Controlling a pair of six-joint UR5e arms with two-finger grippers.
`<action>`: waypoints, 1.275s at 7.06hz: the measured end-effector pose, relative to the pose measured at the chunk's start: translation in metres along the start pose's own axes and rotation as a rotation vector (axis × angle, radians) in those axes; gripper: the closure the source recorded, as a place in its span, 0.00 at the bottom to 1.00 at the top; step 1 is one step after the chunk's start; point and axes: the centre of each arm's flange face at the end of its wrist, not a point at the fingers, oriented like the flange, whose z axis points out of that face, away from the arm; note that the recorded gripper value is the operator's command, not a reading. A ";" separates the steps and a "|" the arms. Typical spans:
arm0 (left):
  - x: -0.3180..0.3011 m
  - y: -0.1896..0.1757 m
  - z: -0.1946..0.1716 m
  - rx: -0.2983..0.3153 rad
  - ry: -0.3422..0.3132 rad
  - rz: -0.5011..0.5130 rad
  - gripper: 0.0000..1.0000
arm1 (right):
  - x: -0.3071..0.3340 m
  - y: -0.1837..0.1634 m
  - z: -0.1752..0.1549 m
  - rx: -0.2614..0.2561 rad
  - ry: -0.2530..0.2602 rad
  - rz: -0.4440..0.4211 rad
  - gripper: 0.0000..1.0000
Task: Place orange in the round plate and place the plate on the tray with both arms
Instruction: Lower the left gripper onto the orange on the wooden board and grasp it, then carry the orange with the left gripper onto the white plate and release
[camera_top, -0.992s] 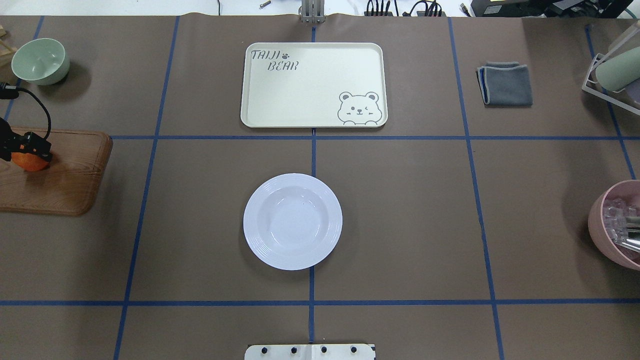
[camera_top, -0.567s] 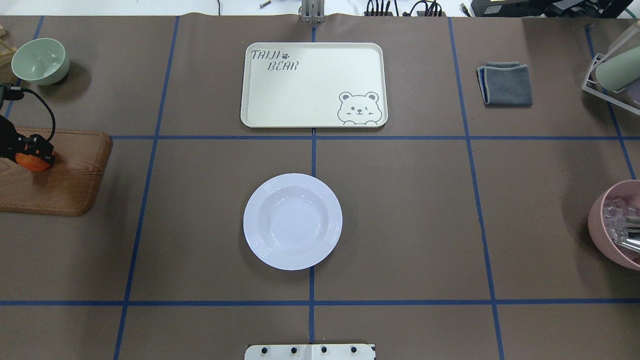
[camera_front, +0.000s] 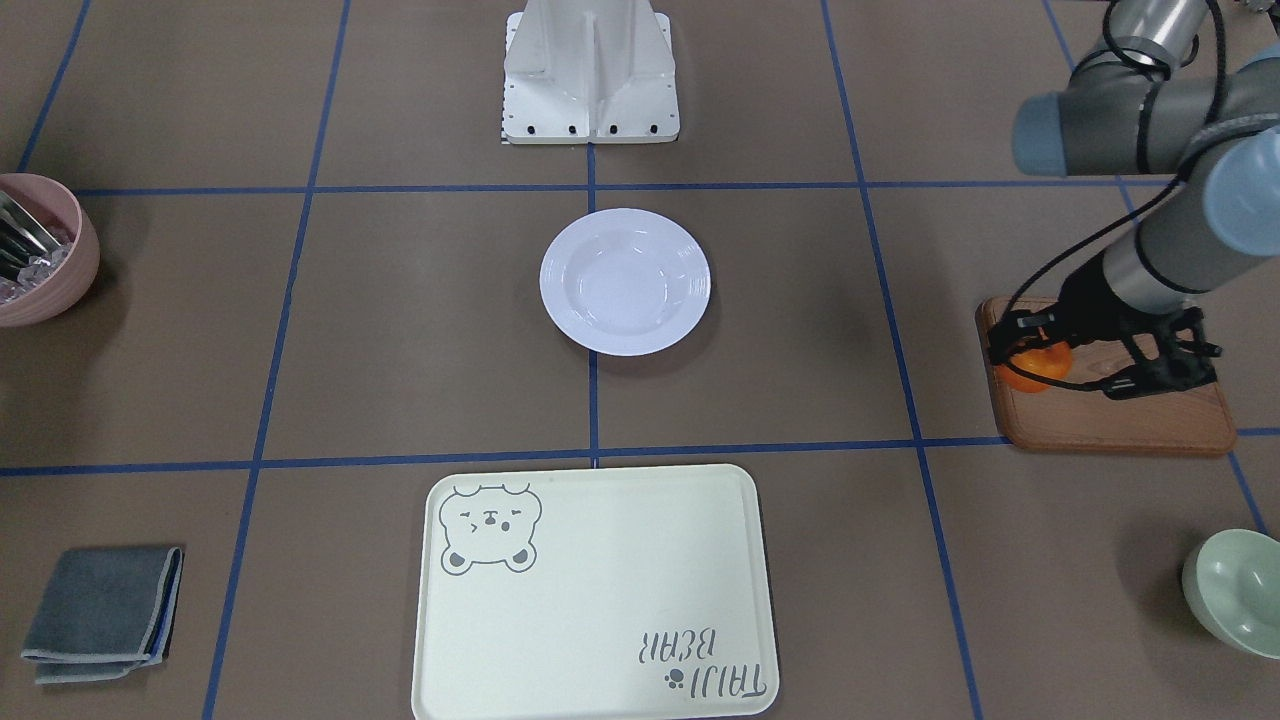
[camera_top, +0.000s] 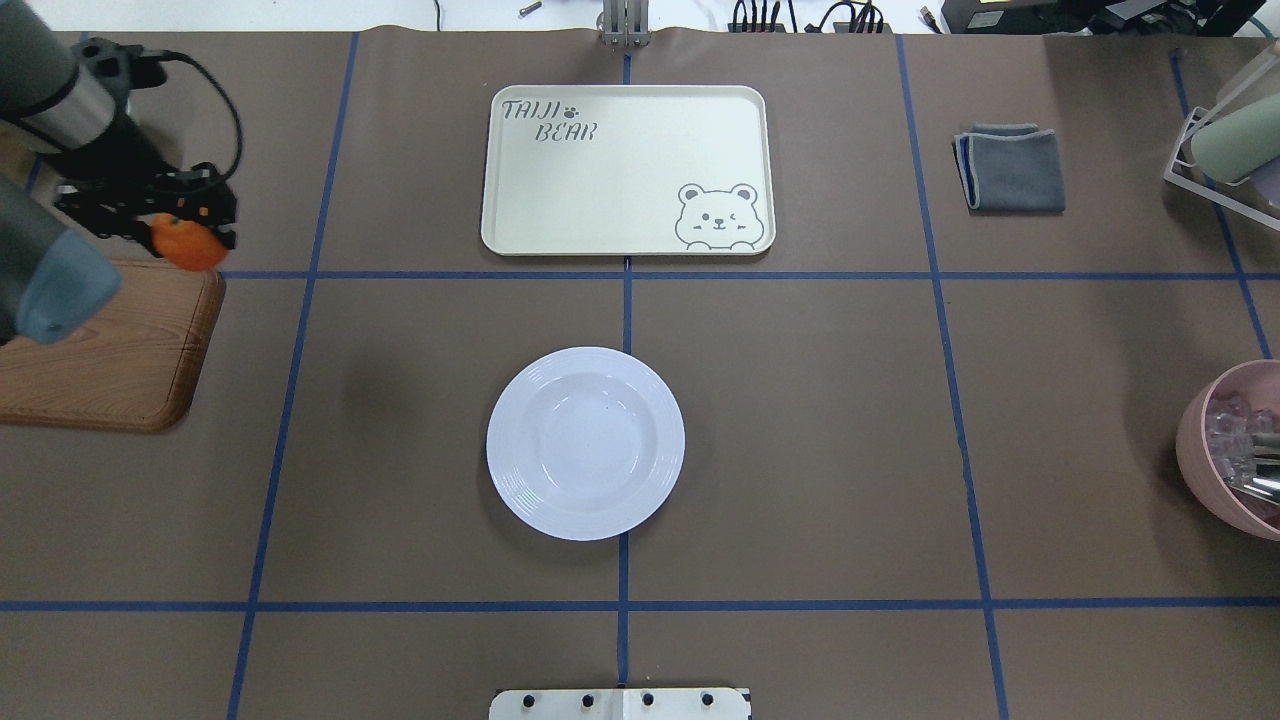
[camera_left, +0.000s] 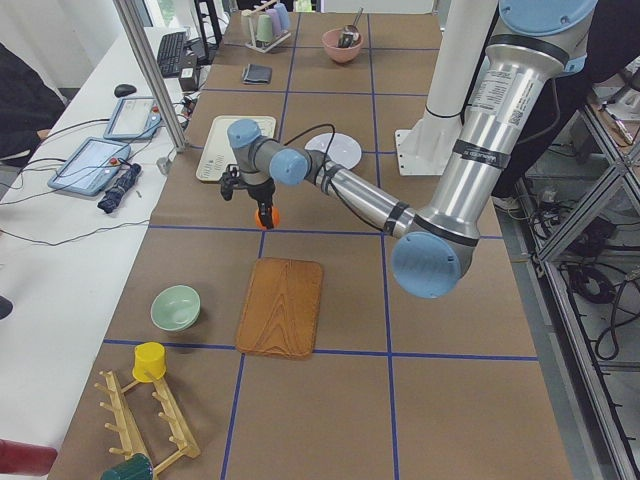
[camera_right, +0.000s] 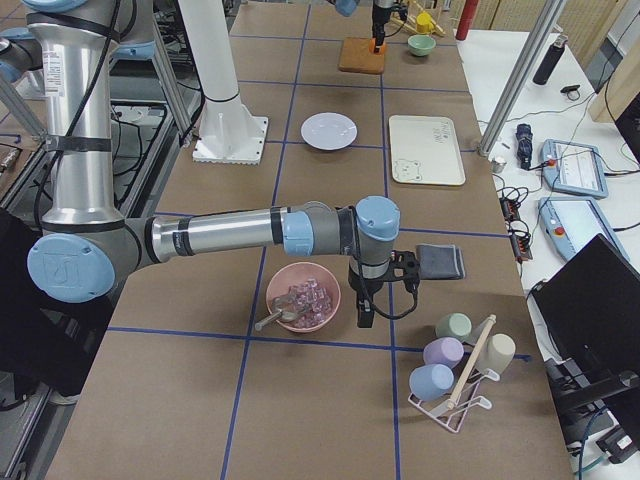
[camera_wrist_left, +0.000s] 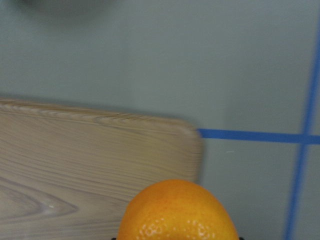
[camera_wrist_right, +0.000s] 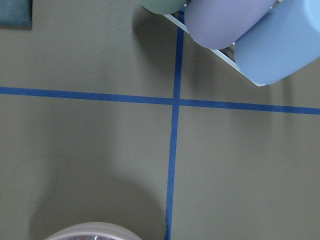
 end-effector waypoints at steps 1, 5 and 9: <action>0.073 0.030 0.012 -0.019 0.008 -0.044 1.00 | -0.003 0.001 0.001 -0.003 -0.025 0.001 0.00; 0.284 0.190 0.076 -0.048 0.012 -0.105 1.00 | -0.016 0.002 -0.002 -0.001 -0.114 0.021 0.00; 0.331 0.203 0.122 -0.025 -0.008 -0.118 1.00 | -0.039 -0.007 -0.015 0.073 -0.140 0.038 0.00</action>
